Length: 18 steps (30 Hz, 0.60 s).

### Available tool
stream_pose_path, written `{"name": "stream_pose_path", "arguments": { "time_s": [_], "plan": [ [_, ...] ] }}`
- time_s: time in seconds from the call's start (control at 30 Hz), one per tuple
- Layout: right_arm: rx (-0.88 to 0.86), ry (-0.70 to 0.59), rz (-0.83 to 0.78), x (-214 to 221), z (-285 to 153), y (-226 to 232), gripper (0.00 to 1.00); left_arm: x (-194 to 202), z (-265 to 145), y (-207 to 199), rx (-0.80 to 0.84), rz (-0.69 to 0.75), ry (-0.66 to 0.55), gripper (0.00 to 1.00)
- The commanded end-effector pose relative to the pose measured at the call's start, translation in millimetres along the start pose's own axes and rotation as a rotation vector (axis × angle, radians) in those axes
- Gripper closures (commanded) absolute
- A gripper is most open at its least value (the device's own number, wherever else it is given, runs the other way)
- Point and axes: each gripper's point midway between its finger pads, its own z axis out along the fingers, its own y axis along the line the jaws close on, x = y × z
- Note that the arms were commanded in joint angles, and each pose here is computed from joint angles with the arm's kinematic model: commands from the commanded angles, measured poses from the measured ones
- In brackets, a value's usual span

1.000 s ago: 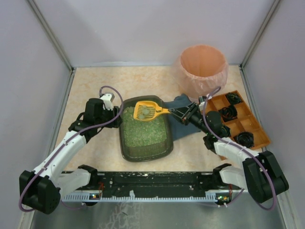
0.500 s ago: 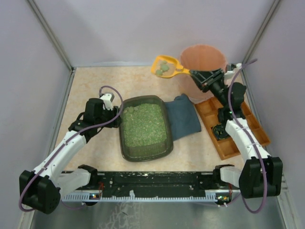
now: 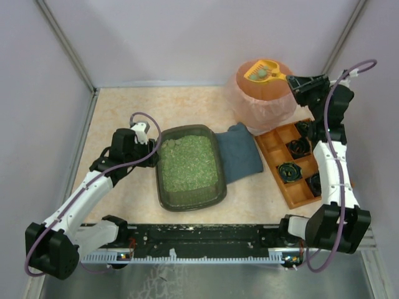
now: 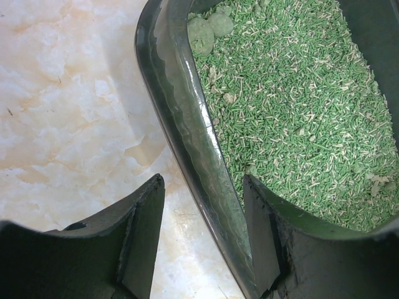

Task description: Clean the litter box

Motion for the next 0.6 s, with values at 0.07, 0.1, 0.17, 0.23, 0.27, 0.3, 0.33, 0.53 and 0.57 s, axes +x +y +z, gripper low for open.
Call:
{"name": "stream_pose_path", "arguments": {
  "time_s": [0.07, 0.1, 0.17, 0.23, 0.27, 0.3, 0.33, 0.53, 0.57],
  "plan": [
    [0.142, -0.096, -0.329, -41.6, 0.9, 2.3, 1.0, -4.9, -4.0, -1.9, 0.009, 0.021, -0.023, 0.4],
    [0.167, -0.086, -0.361, -43.0, 2.7, -1.9, 1.0, -4.7, -4.0, -1.9, 0.009, 0.02, -0.023, 0.4],
    [0.202, -0.072, -0.425, -47.2, 5.3, -6.8, 1.0, -4.6, -3.9, -1.9, 0.009, 0.022, -0.022, 0.4],
    [0.229, -0.059, -0.487, -52.9, 8.3, -7.2, 1.0, -4.3, -3.6, -1.5, 0.007, 0.022, -0.02, 0.4],
    [0.244, -0.046, -0.516, -54.5, 10.1, -8.7, 1.0, -3.5, -3.1, -1.1, 0.005, 0.022, -0.016, 0.4],
    [0.254, -0.031, -0.542, -55.2, 11.5, -10.0, 1.0, -2.6, -2.5, -1.0, 0.005, 0.022, -0.011, 0.4],
    [0.254, -0.015, -0.565, -55.3, 13.7, -9.3, 1.0, -2.6, -2.3, -0.8, 0.004, 0.023, -0.011, 0.4],
    [0.254, 0.081, -0.674, -49.4, 25.0, -4.1, 1.0, -0.8, -0.8, 0.4, -0.002, 0.022, -0.002, 0.4],
    [0.257, 0.092, -0.69, -48.0, 26.0, -2.6, 1.0, -1.4, -0.9, -0.1, 0.0, 0.023, -0.004, 0.4]
  ]
}}
